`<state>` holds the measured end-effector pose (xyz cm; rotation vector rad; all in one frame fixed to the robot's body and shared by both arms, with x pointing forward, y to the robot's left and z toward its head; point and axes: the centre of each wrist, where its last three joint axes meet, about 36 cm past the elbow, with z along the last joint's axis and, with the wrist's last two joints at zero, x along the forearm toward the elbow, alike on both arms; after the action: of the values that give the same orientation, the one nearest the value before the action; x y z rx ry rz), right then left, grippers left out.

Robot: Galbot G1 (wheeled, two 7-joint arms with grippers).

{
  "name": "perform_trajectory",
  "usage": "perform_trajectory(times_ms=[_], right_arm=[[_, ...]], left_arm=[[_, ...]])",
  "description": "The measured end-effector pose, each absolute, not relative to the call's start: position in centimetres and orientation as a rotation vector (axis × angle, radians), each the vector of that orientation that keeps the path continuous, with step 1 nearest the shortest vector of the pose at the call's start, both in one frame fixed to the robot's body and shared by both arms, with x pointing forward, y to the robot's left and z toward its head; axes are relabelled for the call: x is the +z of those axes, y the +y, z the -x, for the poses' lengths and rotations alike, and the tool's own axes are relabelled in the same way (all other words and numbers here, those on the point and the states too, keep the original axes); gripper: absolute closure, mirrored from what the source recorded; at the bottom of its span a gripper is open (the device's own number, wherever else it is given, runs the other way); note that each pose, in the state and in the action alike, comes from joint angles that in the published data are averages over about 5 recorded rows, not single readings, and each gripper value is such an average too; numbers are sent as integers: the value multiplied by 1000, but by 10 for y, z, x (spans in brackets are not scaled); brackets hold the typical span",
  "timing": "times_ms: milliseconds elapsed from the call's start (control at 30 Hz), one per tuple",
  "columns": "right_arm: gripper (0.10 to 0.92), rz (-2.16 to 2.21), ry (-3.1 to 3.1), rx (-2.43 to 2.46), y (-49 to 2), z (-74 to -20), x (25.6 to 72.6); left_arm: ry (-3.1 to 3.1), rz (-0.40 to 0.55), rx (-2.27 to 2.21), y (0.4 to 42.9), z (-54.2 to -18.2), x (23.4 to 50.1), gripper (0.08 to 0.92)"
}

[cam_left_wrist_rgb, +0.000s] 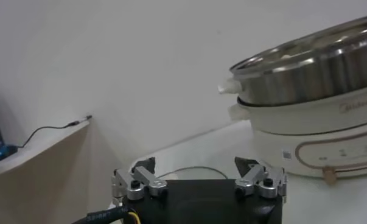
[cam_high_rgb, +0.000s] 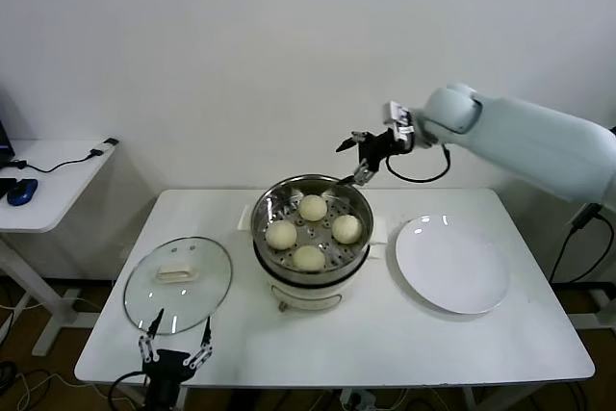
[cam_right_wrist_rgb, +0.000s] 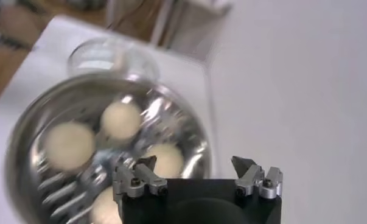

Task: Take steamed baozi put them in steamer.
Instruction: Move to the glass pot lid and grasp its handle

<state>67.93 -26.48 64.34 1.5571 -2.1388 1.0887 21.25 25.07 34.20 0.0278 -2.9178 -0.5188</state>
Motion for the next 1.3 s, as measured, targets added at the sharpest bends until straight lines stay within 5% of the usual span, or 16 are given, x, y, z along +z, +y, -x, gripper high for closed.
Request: perform_trajectory(times_ms=[600, 1000, 1300], right_arm=[[200, -1198, -2877, 498, -339, -568, 525], [200, -888, -3010, 223, -360, -491, 448], [200, -637, -3036, 102, -384, -437, 399]], left_arm=[[-2937, -49, -675, 260, -231, 368, 177], [-2672, 15, -1442, 284, -250, 381, 177], [-2305, 129, -1986, 295, -279, 364, 177]])
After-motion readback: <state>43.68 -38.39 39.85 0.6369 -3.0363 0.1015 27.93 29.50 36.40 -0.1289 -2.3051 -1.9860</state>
